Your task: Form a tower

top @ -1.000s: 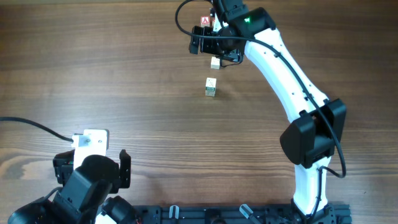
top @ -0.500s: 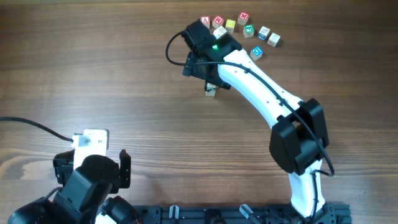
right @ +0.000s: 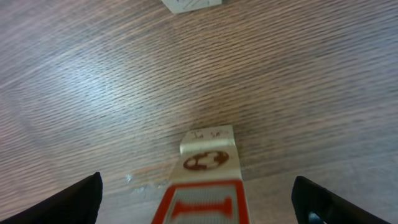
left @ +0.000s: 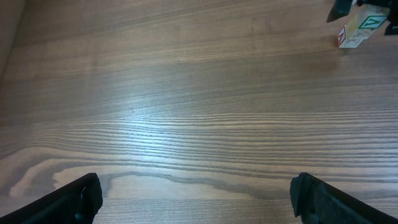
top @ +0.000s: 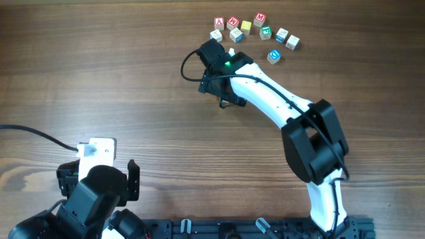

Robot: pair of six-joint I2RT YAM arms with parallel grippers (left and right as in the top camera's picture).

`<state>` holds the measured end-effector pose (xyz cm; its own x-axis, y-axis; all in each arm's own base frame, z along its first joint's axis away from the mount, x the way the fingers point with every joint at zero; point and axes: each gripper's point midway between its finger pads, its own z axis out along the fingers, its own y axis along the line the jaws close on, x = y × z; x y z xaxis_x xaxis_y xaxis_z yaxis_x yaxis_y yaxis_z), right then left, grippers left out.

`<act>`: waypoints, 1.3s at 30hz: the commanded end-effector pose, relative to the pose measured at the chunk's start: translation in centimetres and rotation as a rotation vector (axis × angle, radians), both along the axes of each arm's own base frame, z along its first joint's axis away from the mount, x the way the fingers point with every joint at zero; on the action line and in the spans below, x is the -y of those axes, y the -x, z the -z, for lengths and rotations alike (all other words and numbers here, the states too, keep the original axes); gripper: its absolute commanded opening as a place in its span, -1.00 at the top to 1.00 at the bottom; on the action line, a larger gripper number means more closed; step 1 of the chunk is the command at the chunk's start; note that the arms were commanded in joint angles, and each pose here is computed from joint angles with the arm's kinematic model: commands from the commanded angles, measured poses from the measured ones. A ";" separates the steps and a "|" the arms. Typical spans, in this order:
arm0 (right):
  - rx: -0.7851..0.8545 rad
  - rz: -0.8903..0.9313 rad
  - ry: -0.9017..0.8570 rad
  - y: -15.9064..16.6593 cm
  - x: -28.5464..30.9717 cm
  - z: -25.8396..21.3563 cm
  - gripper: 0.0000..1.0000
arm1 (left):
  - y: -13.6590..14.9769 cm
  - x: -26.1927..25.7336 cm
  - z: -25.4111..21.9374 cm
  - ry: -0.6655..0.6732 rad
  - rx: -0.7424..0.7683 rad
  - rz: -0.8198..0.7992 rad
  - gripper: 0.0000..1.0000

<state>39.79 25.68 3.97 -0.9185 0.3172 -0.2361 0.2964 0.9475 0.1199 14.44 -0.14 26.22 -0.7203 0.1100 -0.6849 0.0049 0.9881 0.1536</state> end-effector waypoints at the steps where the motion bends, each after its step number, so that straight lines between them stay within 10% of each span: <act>1: -0.039 -0.064 -0.004 0.2 -0.6 2.2 -0.86 | 0.0 0.0 0.0 0.012 0.003 -0.008 -1.00; 29: -0.044 -0.138 0.011 -0.2 0.1 2.3 0.58 | 0.0 0.0 0.0 0.012 0.004 -0.008 -1.00; 39: -0.022 -0.148 0.097 -0.5 1.9 1.1 0.70 | 0.0 0.0 0.0 0.012 0.004 -0.008 -1.00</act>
